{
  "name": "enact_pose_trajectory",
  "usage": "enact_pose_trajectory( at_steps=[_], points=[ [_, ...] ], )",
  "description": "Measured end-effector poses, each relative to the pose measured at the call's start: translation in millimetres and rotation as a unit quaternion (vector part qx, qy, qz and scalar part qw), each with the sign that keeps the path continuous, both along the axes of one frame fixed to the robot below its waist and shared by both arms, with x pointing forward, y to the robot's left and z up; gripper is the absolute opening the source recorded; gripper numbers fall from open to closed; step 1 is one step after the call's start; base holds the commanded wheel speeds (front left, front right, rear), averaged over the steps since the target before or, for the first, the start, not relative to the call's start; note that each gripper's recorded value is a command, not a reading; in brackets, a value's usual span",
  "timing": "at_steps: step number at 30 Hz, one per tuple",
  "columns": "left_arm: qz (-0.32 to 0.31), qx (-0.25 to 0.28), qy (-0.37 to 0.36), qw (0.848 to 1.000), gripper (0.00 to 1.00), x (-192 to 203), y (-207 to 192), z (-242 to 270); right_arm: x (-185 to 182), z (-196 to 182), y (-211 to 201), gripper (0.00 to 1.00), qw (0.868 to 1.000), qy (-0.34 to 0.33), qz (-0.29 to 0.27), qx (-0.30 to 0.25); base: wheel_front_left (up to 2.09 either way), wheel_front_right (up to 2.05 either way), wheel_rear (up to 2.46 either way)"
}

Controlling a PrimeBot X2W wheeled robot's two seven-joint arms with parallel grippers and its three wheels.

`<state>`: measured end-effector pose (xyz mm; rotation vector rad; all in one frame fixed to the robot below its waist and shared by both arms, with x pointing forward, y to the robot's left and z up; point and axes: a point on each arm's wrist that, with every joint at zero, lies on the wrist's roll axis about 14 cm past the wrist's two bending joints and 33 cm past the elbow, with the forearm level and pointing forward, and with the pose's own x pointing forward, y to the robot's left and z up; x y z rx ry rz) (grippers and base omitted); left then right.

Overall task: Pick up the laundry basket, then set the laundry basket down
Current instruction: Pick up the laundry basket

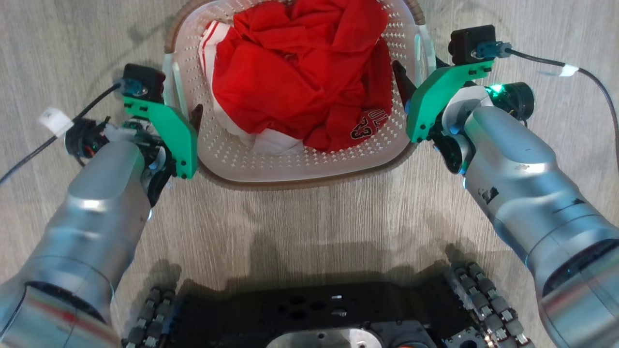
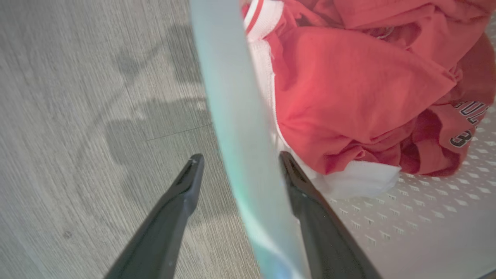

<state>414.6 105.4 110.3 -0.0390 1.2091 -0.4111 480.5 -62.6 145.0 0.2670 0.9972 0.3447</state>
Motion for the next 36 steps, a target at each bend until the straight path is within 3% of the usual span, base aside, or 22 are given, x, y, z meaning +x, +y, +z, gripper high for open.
enact_pose_trajectory(
  at_steps=[29,30,31,32,33,35,36],
  points=[
    [-0.017,0.014,0.010,1.000,1.00,0.6,4.7,-7.9,-18.1,-12.4,11.1,1.00,0.997,0.070,-0.014,0.027,0.00,0.00,0.00],
    [-0.016,0.014,0.010,1.000,1.00,0.5,4.8,-7.9,-19.4,-12.9,11.2,0.96,0.997,0.073,-0.013,0.027,0.00,0.00,0.00],
    [-0.016,0.014,0.009,1.000,1.00,0.6,4.7,-7.8,-20.9,-13.3,11.8,0.47,0.997,0.077,-0.012,0.027,0.00,0.00,0.00],
    [-0.018,0.014,0.009,1.000,1.00,0.2,4.6,-7.9,-21.8,-13.6,12.2,0.07,0.996,0.079,-0.012,0.028,0.00,0.00,0.00],
    [-0.019,0.014,0.010,1.000,0.62,-0.2,4.4,-7.9,-22.6,-13.9,12.6,0.00,0.996,0.081,-0.012,0.028,0.00,0.00,0.00],
    [-0.019,0.013,0.011,1.000,0.15,-0.8,3.4,-8.1,-25.0,-15.2,12.3,0.00,0.996,0.085,-0.011,0.027,0.00,0.00,0.00],
    [-0.017,0.010,0.012,1.000,0.00,-1.0,1.9,-7.9,-26.1,-15.7,12.4,0.00,0.996,0.087,-0.010,0.027,0.00,0.00,0.00]
  ],
)
